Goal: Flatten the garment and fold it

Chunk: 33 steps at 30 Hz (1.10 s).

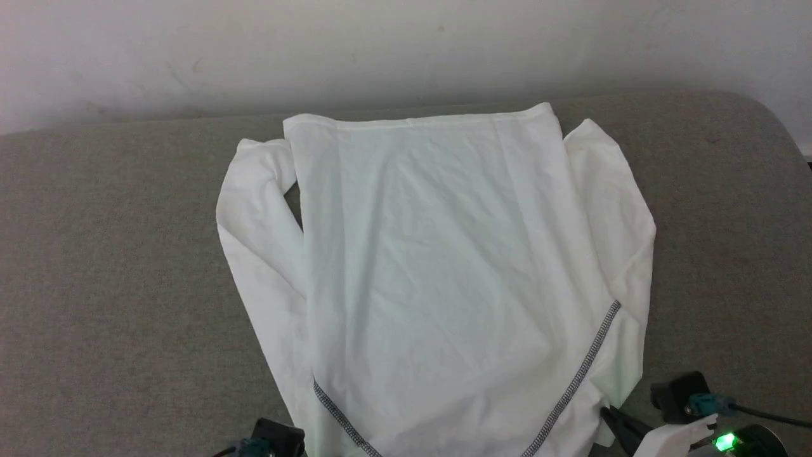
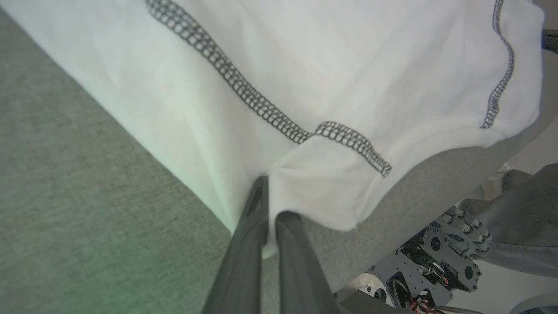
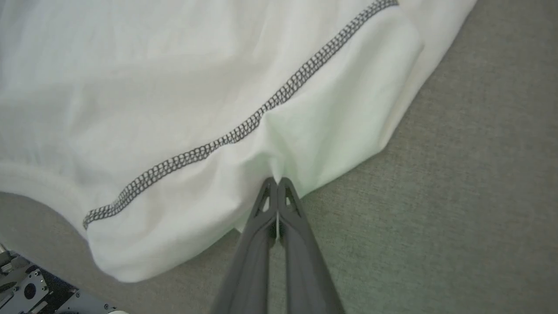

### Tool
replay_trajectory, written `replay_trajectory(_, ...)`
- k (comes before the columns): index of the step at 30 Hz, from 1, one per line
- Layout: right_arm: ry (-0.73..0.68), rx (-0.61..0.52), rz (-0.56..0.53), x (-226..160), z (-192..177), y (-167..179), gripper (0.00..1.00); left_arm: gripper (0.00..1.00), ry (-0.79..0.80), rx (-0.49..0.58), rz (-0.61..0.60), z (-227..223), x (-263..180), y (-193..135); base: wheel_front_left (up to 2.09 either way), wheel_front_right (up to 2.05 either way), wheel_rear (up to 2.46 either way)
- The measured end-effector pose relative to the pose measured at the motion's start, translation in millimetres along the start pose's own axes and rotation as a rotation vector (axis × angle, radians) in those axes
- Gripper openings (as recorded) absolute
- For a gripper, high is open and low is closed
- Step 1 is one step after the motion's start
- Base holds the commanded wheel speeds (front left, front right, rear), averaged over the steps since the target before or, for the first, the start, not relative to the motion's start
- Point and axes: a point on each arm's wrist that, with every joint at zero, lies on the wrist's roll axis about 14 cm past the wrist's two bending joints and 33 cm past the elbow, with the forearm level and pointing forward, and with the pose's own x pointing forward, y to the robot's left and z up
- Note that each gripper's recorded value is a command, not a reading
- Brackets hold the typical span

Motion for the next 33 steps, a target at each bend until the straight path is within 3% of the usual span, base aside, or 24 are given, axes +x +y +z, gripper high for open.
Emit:
replay_trajectory(5,-0.004,0.018,-0.008,8,-4,-4,0.0,0.0,-0.03,-0.036,0.006,1,7,1,0.0,0.0,0.0)
replay_trajectory(6,-0.013,0.025,-0.013,9,-3,-5,0.16,0.25,-0.042,-0.044,0.008,3,8,1,0.0,0.0,0.0)
replay_trajectory(7,-0.021,0.034,-0.016,10,-1,-5,0.39,1.0,-0.056,-0.054,0.011,5,8,1,0.0,0.0,0.0)
replay_trajectory(8,-0.022,0.038,-0.017,11,-1,-5,0.74,1.0,-0.073,-0.067,0.011,9,8,1,0.0,0.0,0.0)
replay_trajectory(9,-0.02,0.042,-0.016,10,0,-5,1.0,1.0,-0.097,-0.083,0.01,15,8,0,0.0,0.0,0.0)
replay_trajectory(14,-0.102,0.11,0.0,0,30,-6,1.0,1.0,-0.185,-0.183,0.025,37,-10,4,0.0,0.0,0.0)
replay_trajectory(19,-0.158,0.106,-0.019,-16,51,-14,1.0,1.0,-0.248,-0.239,0.019,54,-36,7,0.0,0.0,0.0)
replay_trajectory(25,-0.554,0.042,-0.171,-61,136,-41,1.0,1.0,-0.769,-0.144,0.206,154,-101,45,0.0,0.0,0.0)
replay_trajectory(28,-0.708,0.01,-0.213,-76,162,-41,1.0,1.0,-0.915,-0.153,0.218,170,-113,42,0.0,0.0,0.0)
replay_trajectory(33,-0.85,-0.026,-0.27,-94,174,-41,1.0,1.0,-1.014,-0.029,0.359,179,-122,50,0.0,0.0,0.0)
